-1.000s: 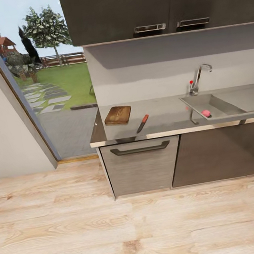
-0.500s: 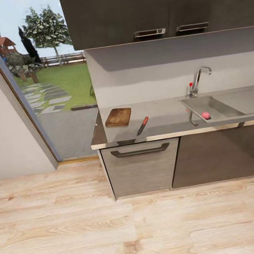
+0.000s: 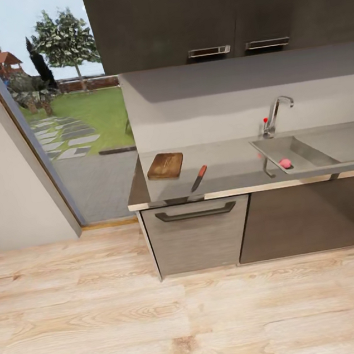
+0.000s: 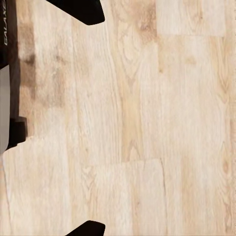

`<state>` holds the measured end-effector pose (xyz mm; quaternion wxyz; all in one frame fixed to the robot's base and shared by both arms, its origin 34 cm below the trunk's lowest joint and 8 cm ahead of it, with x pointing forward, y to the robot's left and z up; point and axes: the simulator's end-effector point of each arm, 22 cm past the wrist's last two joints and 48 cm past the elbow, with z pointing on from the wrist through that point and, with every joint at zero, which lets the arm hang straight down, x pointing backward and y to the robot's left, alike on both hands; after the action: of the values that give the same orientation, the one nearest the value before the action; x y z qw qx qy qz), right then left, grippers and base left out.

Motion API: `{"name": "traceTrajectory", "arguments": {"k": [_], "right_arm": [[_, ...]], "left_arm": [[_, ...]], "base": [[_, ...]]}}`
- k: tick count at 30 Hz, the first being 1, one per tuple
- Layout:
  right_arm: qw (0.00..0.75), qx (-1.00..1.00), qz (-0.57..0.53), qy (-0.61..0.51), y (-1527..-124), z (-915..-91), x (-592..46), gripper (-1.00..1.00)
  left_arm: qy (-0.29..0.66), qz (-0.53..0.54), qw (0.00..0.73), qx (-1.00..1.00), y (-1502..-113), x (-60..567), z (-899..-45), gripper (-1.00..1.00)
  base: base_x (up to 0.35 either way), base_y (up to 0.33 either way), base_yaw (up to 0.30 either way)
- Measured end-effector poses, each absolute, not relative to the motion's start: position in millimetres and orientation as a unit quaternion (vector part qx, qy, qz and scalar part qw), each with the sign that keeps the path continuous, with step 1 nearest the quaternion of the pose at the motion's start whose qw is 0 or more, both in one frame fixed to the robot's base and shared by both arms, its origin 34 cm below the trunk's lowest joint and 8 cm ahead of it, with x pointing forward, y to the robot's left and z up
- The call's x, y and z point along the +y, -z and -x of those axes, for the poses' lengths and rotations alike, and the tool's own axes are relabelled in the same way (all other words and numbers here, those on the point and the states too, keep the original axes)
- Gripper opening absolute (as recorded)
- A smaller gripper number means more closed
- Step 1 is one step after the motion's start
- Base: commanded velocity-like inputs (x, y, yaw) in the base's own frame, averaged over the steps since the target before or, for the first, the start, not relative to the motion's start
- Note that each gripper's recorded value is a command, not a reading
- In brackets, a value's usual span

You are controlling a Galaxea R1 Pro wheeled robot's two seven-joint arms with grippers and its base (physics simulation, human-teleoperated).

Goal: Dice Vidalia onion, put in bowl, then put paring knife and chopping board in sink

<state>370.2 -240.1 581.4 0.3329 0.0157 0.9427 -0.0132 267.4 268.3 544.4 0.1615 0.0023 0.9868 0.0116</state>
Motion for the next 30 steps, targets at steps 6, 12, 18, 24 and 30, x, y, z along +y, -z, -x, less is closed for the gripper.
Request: {"name": "traceTrajectory", "arguments": {"k": [6,12,18,24,30], "right_arm": [[0.333,0.943,-0.016,0.013,-589.2,-368.8,-239.4,1.0],[0.333,0.943,-0.016,0.013,-596.9,-368.2,-239.1,1.0],[0.333,0.943,-0.016,0.012,-604.2,-367.0,-239.0,1.0],[0.332,0.943,-0.016,0.012,-611.3,-365.5,-238.2,1.0],[0.332,0.943,-0.016,0.012,-618.0,-364.0,-238.7,1.0]], "left_arm": [[-0.012,-0.002,0.161,0.987,-552.3,268.3,-266.5,1.0],[-0.012,-0.002,0.161,0.987,-559.9,268.3,-265.4,1.0],[-0.012,-0.003,0.161,0.987,-567.3,268.2,-264.1,1.0],[-0.012,-0.002,0.161,0.987,-574.4,268.3,-262.8,1.0],[-0.012,-0.003,0.157,0.988,-580.2,268.3,-257.6,1.0]], "base": [[0.0,0.0,0.0],[0.0,0.0,0.0],[0.0,0.0,0.0],[0.0,0.0,0.0],[0.0,0.0,0.0]]}}
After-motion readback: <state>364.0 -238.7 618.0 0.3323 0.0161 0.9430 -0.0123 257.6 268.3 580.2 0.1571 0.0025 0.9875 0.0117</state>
